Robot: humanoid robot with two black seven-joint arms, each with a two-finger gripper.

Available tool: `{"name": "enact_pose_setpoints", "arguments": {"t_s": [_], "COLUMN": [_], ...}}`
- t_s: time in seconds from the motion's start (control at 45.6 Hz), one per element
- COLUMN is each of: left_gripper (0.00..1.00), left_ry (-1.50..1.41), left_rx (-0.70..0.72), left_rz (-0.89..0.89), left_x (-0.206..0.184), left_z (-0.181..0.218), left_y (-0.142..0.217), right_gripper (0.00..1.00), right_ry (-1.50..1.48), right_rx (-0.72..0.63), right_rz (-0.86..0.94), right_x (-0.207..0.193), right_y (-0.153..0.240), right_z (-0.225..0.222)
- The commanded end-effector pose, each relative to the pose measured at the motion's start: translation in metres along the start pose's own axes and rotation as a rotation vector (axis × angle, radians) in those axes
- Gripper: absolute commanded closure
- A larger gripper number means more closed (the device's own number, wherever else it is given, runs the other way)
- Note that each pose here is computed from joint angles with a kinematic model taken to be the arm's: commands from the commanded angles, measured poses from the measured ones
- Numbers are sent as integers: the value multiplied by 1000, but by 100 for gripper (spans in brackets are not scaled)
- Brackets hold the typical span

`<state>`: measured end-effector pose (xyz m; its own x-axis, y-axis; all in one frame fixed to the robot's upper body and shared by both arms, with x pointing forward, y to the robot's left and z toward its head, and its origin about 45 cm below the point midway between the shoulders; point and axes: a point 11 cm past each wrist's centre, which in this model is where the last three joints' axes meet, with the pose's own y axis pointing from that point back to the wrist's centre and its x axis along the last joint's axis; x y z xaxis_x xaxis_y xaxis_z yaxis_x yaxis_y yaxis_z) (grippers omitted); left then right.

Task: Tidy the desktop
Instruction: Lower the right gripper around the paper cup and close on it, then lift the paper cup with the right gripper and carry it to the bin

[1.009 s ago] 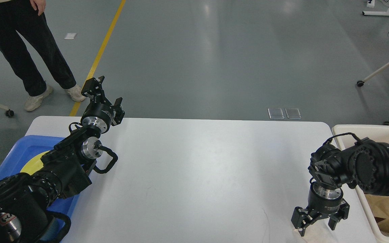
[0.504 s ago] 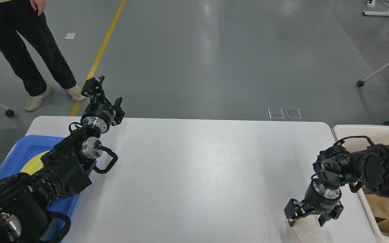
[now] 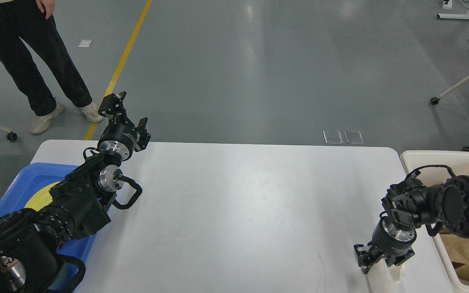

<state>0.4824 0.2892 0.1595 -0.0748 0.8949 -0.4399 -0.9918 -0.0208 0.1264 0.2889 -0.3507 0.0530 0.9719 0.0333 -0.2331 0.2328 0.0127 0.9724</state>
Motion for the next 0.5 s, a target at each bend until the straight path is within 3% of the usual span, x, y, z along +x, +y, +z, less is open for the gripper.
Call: {"name": "enact_pose_setpoints", "arguments": {"t_s": [0.0,0.482], "left_gripper": [4,4], "left_ry": [-1,0], "left_rx": [-1,0], "left_rz": [2,-1], "left_x": [1,-1], "left_z": [0,0], "left_y": [0,0], "right_gripper": [100,100], "right_ry": [0,4], "right_rx": [2,-4], "right_rz": [6,62], "right_x": [2,32], "right_y": [2,55], "right_z": [-1,-10]}}
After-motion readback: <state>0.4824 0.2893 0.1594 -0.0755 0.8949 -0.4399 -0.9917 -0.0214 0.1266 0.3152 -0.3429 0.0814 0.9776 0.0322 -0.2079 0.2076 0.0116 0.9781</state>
